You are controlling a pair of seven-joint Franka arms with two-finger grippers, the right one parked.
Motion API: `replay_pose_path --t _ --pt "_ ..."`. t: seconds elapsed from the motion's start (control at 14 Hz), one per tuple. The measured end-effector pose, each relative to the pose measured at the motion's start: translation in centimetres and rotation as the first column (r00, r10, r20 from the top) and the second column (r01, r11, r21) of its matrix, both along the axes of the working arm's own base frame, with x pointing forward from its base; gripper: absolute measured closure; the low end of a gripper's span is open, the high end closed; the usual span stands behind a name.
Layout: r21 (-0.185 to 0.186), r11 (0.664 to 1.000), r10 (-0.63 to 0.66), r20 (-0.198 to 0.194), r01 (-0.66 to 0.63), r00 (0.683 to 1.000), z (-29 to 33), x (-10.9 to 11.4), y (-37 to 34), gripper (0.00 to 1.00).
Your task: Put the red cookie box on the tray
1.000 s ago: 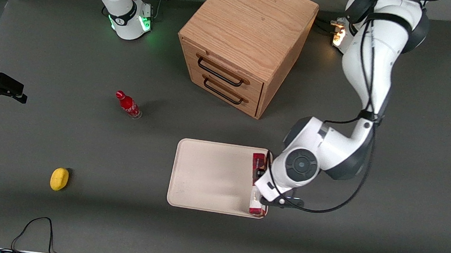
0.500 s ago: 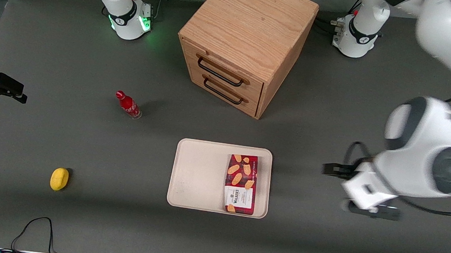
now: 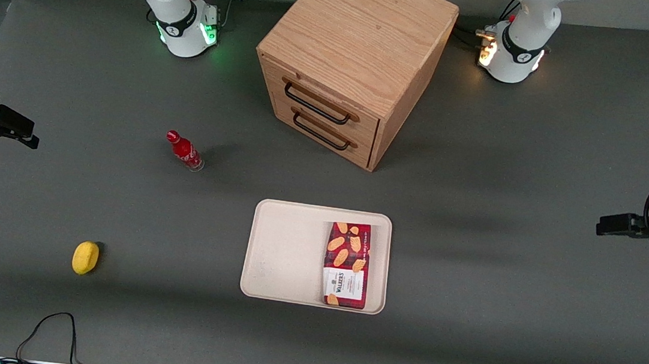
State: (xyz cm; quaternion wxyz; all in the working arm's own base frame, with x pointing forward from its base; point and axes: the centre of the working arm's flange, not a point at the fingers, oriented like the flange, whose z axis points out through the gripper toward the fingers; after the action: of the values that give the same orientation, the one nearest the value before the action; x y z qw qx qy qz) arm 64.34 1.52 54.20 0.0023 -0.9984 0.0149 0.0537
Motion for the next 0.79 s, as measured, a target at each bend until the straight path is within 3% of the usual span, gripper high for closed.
replay_pose_path --t 0.21,0.43,0.79 --pt "0.025 1.000 0.005 0.025 -0.006 1.000 -1.6 -2.8 -0.2 0.00" --pt "0.043 0.999 0.006 0.017 -0.006 1.000 -2.8 -5.7 -0.8 0.00" --pt "0.056 0.998 0.031 0.004 -0.031 1.000 1.3 -10.1 -1.6 0.00"
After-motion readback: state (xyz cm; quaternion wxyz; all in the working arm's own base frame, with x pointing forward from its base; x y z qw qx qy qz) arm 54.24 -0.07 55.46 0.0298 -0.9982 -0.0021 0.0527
